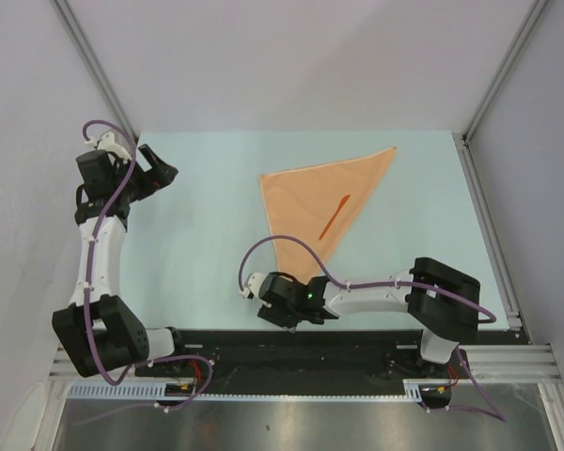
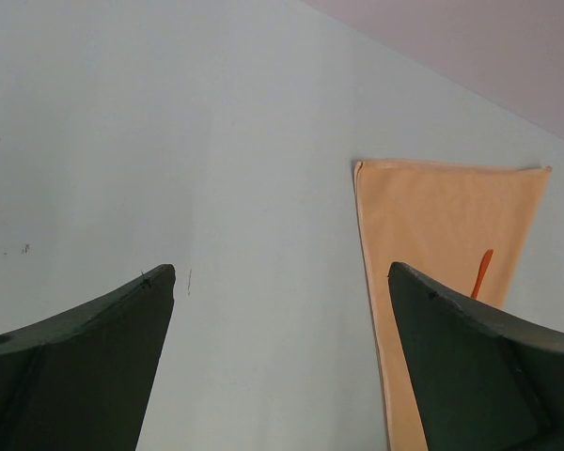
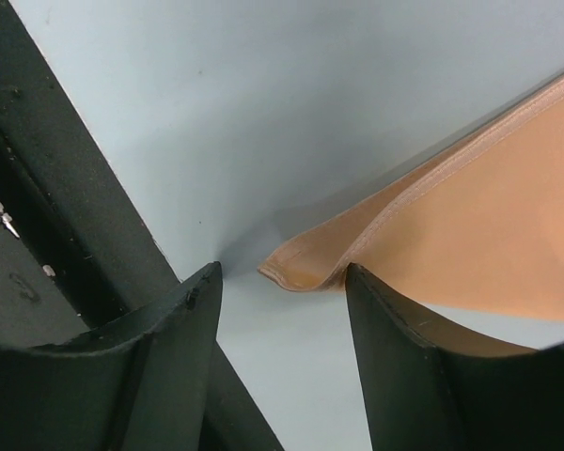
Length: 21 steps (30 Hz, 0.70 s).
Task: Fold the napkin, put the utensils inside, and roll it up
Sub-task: Fold the napkin
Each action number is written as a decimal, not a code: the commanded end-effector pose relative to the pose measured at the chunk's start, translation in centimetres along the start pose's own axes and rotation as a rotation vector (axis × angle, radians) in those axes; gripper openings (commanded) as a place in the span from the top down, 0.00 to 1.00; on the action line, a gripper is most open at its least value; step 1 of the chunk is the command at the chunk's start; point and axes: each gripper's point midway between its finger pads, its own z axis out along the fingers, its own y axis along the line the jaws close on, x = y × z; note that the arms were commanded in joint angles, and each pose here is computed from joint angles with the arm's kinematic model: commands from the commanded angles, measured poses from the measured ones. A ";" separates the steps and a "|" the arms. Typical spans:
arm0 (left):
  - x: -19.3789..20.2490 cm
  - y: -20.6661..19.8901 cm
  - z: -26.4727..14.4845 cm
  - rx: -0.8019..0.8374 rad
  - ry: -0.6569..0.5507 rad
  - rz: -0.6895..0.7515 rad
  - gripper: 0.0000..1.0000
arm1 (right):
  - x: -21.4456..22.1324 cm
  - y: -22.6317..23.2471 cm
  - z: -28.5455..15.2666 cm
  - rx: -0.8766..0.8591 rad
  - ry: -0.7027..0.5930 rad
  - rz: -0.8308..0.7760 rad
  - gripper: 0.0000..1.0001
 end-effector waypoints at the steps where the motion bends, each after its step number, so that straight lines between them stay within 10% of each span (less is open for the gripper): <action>1: -0.6 -0.3 0.1 0.028 -0.022 -0.001 0.00 | -0.6 -0.3 0.6 0.031 -0.019 -0.023 0.41; 11: -0.5 -0.4 0.3 0.038 -0.014 -0.007 0.00 | -0.7 -0.8 0.8 0.070 -0.011 -0.057 0.49; 21: -0.3 -0.7 0.4 0.058 -0.006 -0.015 0.00 | -0.6 -0.7 1.3 0.071 0.002 -0.065 0.81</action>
